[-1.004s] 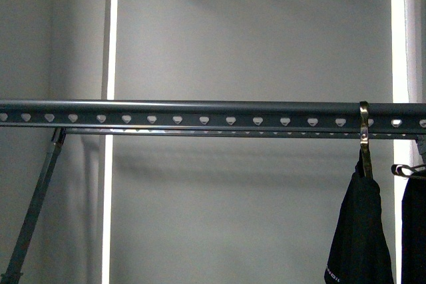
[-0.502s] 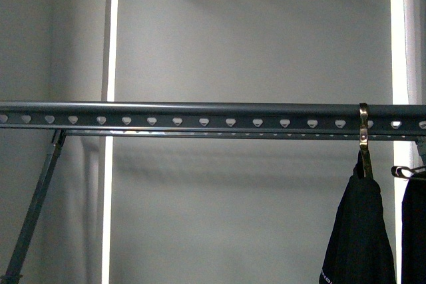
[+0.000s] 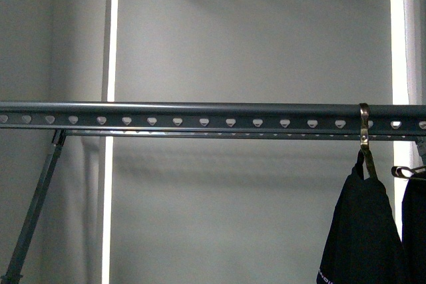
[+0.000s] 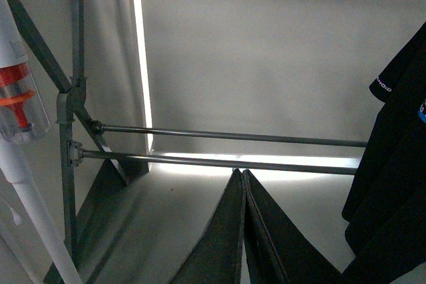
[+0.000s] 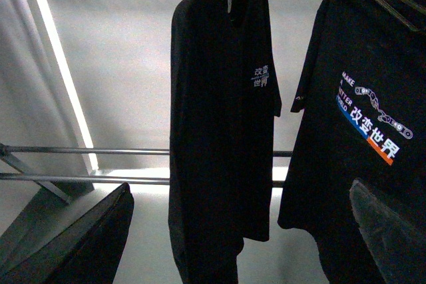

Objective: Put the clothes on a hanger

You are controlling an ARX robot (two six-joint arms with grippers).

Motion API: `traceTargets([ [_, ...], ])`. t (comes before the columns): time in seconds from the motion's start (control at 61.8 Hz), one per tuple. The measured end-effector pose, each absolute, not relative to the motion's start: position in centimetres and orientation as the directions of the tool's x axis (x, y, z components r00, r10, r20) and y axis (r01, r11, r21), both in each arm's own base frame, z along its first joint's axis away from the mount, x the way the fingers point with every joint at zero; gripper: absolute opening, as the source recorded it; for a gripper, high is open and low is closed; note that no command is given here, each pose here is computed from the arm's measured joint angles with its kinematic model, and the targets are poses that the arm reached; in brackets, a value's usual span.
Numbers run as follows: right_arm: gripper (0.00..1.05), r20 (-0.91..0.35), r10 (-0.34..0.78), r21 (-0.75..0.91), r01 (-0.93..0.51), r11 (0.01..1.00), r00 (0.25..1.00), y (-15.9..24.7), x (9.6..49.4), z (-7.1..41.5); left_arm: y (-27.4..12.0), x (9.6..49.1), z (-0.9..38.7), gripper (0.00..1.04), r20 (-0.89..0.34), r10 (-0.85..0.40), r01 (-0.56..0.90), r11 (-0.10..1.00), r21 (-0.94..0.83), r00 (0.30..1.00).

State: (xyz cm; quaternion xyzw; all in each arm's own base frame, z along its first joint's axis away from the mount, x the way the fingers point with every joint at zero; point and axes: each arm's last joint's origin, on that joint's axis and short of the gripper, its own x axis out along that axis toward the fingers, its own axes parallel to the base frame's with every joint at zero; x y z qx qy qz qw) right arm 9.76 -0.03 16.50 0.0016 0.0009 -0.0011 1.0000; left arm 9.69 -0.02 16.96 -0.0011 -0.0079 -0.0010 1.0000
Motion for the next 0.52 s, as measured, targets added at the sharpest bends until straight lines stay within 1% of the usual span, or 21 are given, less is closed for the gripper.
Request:
traceTargets([
  [0.113,0.97,-0.002,-0.002,0.003,0.002,1.0,1.0,-0.03,9.76,16.5,-0.02,9.69,16.96,0.04,0.016,-0.002,0.002,1.0,-0.002,1.0],
  [0.194,0.97,-0.002,-0.002,0.003,0.002,1.0,1.0,-0.03,9.76,16.5,-0.02,9.68,16.96,0.21,0.016,-0.002,0.002,1.0,-0.002,1.0],
  [0.227,0.97,-0.002,-0.002,0.003,0.002,1.0,1.0,-0.03,9.76,16.5,-0.02,9.68,16.96,0.26,0.016,-0.002,0.002,1.0,-0.002,1.0],
  [0.291,0.97,-0.002,-0.002,0.003,0.002,1.0,1.0,-0.03,9.76,16.5,-0.02,9.68,16.96,0.44,0.016,-0.002,0.002,1.0,-0.002,1.0],
  [0.324,0.97,-0.002,-0.002,0.003,0.002,1.0,1.0,-0.03,9.76,16.5,-0.02,9.68,16.96,0.51,0.016,-0.002,0.002,1.0,-0.002,1.0],
  [0.372,0.97,-0.002,-0.002,0.003,0.002,1.0,1.0,-0.03,9.76,16.5,-0.02,9.68,16.96,0.66,0.016,-0.002,0.002,1.0,-0.002,1.0],
  [0.405,0.97,-0.002,-0.002,0.003,0.002,1.0,1.0,-0.03,9.76,16.5,-0.02,9.68,16.96,0.73,0.016,-0.002,0.002,1.0,-0.002,1.0],
  [0.421,0.97,-0.002,-0.002,0.003,0.002,1.0,1.0,-0.03,9.76,16.5,-0.02,9.68,16.96,0.78,0.016,-0.002,0.002,1.0,-0.002,1.0],
  [0.47,0.97,-0.002,-0.002,0.003,0.002,1.0,1.0,-0.03,9.76,16.5,-0.02,9.68,16.96,0.85,0.016,-0.002,0.002,1.0,-0.002,1.0],
  [0.518,0.97,-0.002,-0.002,0.003,0.002,1.0,1.0,-0.03,9.76,16.5,-0.02,9.68,16.96,0.96,0.016,-0.002,0.002,1.0,-0.002,1.0],
])
